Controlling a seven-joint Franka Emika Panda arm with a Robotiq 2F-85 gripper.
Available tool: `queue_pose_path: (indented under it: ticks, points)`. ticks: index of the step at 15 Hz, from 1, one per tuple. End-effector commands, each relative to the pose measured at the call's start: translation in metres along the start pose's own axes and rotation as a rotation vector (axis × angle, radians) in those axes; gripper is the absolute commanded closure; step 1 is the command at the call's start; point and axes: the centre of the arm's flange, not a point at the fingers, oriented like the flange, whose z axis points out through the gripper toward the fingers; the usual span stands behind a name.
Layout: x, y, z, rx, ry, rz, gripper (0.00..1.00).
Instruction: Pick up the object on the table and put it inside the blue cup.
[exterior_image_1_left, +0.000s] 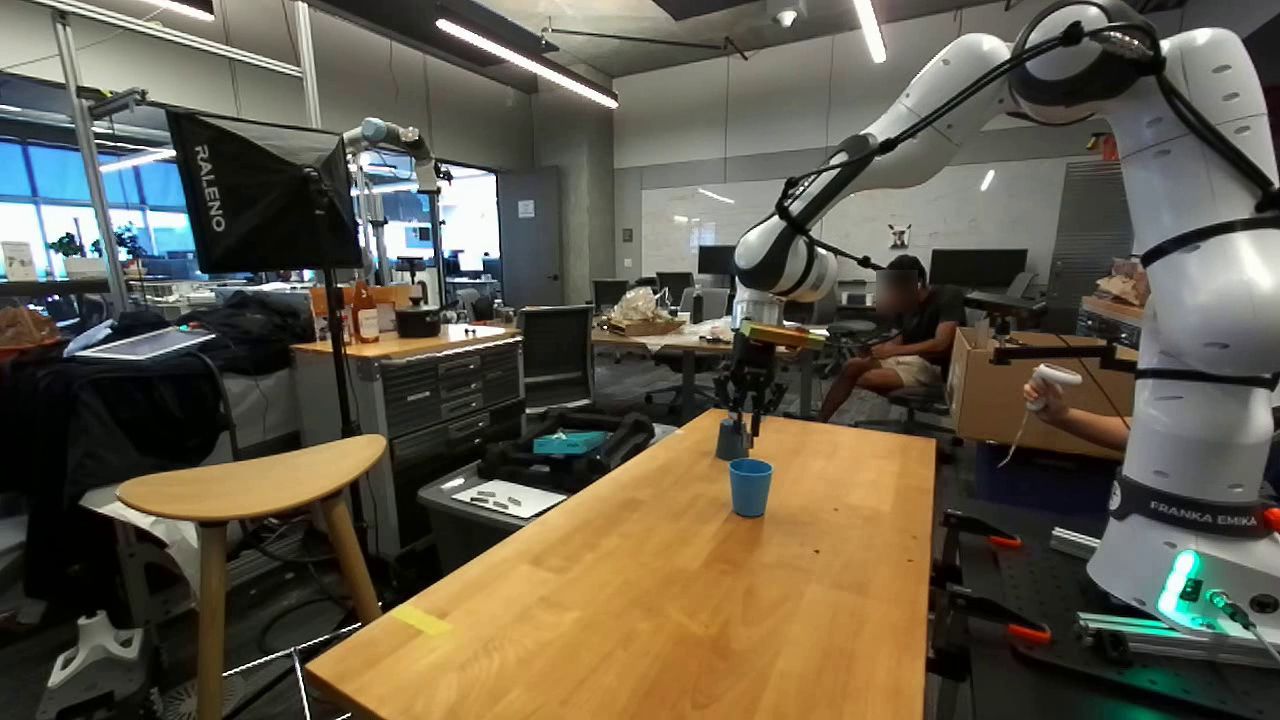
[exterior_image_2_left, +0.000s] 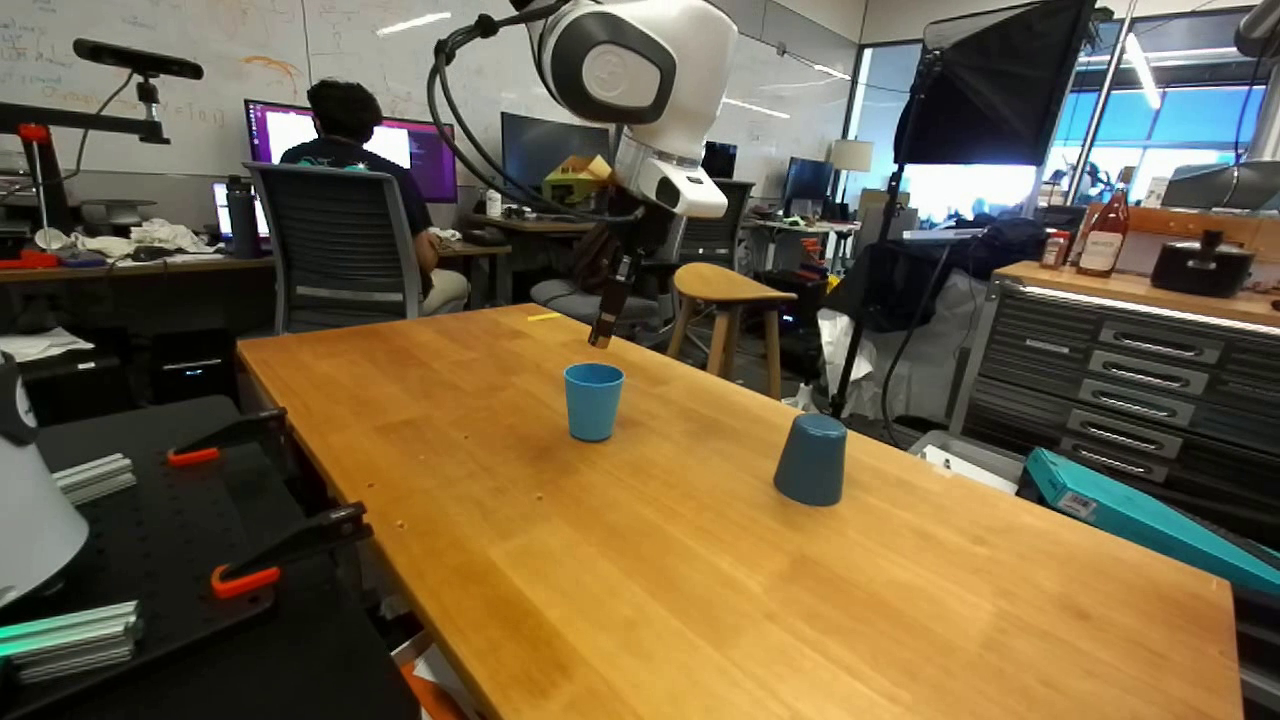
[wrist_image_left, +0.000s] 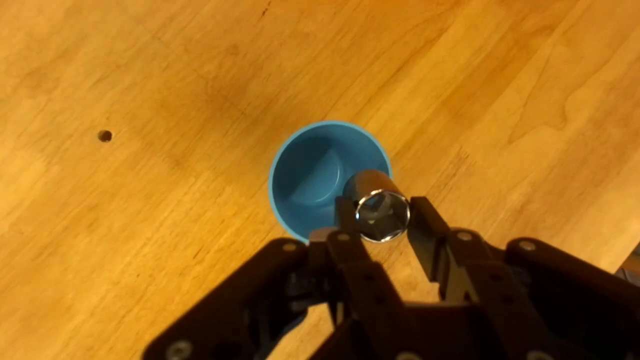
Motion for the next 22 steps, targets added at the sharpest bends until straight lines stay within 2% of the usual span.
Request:
queue_pose_path:
  ticks: [1, 9, 16, 21, 22]
  points:
    - [0.002, -0.009, 0.019, 0.005, -0.011, -0.009, 0.87]
    - [0.017, -0.001, 0.057, -0.023, 0.000, 0.020, 0.87]
    - [0.034, 0.027, 0.096, -0.071, -0.018, 0.079, 0.87]
    - [0.040, 0.030, 0.090, -0.071, -0.003, 0.092, 0.87]
    - [0.039, 0.029, 0.087, -0.072, -0.002, 0.090, 0.78]
